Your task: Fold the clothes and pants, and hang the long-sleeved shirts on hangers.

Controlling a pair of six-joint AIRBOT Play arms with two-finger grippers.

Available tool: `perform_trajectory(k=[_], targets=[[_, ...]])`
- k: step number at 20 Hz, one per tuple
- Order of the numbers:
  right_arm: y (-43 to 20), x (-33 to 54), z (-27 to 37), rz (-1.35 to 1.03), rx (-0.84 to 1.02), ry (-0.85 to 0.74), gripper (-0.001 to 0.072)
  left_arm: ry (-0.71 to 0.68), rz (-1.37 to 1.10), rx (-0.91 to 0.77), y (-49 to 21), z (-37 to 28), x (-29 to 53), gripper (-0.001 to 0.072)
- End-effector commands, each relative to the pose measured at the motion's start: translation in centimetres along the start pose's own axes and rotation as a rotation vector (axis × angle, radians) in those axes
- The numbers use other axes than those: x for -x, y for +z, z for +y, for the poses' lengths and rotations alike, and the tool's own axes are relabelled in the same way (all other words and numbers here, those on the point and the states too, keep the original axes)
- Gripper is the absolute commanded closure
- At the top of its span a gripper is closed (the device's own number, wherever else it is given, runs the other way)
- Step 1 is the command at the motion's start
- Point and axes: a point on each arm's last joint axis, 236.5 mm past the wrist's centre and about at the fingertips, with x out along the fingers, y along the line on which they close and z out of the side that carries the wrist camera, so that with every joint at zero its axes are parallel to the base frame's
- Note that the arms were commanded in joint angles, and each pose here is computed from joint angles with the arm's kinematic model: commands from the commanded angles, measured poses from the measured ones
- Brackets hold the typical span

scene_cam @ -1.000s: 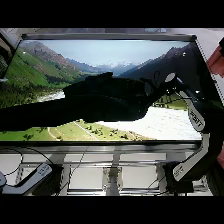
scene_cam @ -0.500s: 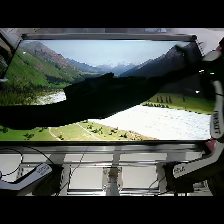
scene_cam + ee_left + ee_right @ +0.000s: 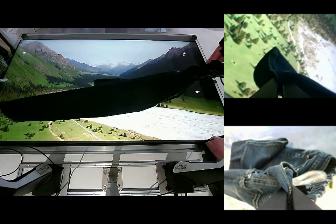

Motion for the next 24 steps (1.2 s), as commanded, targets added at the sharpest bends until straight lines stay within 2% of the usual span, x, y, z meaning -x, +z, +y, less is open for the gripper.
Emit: perform_trajectory(k=[1, 3, 5, 8, 10, 13, 16, 19, 22, 24], targets=[[-0.8, 1.2, -1.0, 0.009, -0.056, -0.006, 0.0685, -0.076, -0.021, 0.041, 0.7, -1.6, -0.4, 0.0678], [-2.1, 0.3, -0.2, 0.071, -0.065, 0.034, 0.0685, -0.170, -0.010, 0.090, 0.9, -3.5, -1.1, 0.0678], [-2.1, -1.2, 0.0, 0.074, -0.106, 0.036, 0.0685, -0.357, -0.019, 0.159, 2.0, -7.2, -1.4, 0.0678], [3.0, -3.3, -0.1, -0.115, -0.167, -0.029, 0.0686, -0.634, -0.075, 0.298, 5.1, -12.7, -0.8, 0.0678], [7.0, -3.5, 1.1, -0.267, -0.174, -0.019, 0.0686, -0.709, -0.110, 0.310, 6.9, -15.4, -0.4, 0.0678], [11.3, -0.7, 2.8, -0.420, -0.155, 0.018, 0.0686, -0.762, -0.167, 0.201, 9.9, -18.7, 2.3, 0.0678], [11.3, 2.8, 3.2, -0.397, -0.082, -0.007, 0.0686, -0.767, -0.254, 0.055, 12.0, -19.9, 5.9, 0.0678], [7.4, 3.8, 1.3, -0.242, -0.075, -0.060, 0.0685, -0.706, -0.223, -0.033, 11.1, -18.8, 5.8, 0.0678], [-1.1, 3.2, -3.7, 0.096, -0.111, -0.245, 0.0685, -0.481, -0.052, -0.217, 6.4, -14.7, 2.1, 0.0678], [-5.5, 2.5, -5.8, 0.225, -0.183, -0.275, 0.0685, -0.359, 0.077, -0.300, 3.2, -11.5, 0.3, 0.0678]])
